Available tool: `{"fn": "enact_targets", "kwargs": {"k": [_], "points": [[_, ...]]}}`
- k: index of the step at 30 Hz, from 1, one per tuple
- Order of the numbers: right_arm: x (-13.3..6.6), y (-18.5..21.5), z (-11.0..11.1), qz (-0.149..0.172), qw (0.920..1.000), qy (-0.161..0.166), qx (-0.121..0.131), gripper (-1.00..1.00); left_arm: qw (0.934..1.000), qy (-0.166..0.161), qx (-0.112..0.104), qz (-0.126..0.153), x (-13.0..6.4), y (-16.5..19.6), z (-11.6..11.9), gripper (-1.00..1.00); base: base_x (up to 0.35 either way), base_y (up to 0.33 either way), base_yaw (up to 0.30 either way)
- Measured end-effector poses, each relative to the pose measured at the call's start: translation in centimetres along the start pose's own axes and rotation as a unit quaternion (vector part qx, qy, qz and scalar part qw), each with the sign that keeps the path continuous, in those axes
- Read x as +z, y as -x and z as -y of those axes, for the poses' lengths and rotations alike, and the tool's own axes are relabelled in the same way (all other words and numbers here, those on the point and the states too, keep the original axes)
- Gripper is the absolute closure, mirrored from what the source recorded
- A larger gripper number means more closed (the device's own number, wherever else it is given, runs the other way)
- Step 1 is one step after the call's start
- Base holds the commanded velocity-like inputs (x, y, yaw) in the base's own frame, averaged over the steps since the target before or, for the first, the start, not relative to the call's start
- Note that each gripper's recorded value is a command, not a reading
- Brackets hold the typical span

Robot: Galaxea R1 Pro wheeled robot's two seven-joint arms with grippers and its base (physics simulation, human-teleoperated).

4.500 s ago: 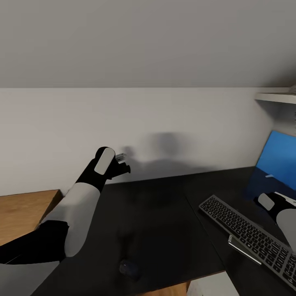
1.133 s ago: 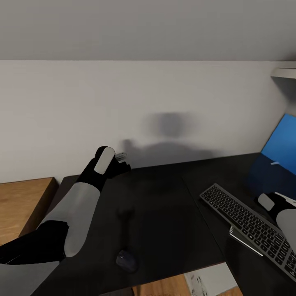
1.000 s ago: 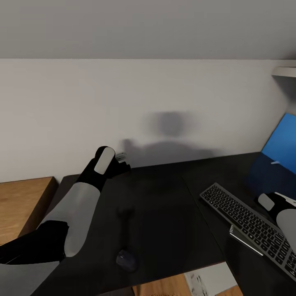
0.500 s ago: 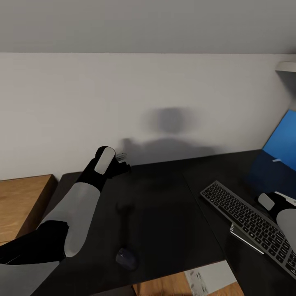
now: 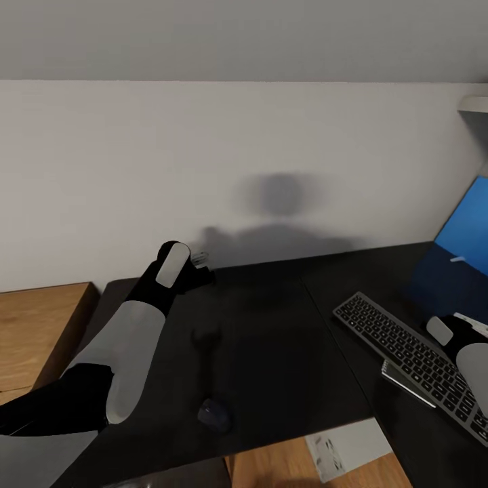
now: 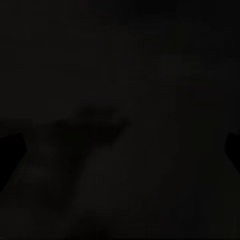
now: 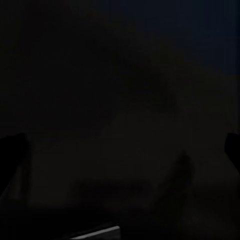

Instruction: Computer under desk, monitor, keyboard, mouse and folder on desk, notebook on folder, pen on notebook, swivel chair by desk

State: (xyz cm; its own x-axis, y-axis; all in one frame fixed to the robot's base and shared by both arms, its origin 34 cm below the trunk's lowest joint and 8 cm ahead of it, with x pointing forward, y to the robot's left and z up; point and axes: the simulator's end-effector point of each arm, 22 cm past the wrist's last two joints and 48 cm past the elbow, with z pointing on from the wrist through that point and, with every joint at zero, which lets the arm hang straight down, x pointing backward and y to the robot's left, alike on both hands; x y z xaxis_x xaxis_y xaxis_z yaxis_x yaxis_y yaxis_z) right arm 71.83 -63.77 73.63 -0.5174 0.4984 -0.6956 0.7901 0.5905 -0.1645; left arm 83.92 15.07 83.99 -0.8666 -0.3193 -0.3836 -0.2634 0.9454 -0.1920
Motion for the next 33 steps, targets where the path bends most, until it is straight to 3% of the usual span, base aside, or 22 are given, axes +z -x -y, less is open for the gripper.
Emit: {"fn": "enact_targets", "kwargs": {"k": [33], "points": [[-0.01,-0.02,-0.09,0.000,1.0000,0.000,-0.002,-1.00,1.0000,0.000,0.003,0.000,0.02,-0.02,0.10,-1.00,-0.099,0.081,0.000]]}}
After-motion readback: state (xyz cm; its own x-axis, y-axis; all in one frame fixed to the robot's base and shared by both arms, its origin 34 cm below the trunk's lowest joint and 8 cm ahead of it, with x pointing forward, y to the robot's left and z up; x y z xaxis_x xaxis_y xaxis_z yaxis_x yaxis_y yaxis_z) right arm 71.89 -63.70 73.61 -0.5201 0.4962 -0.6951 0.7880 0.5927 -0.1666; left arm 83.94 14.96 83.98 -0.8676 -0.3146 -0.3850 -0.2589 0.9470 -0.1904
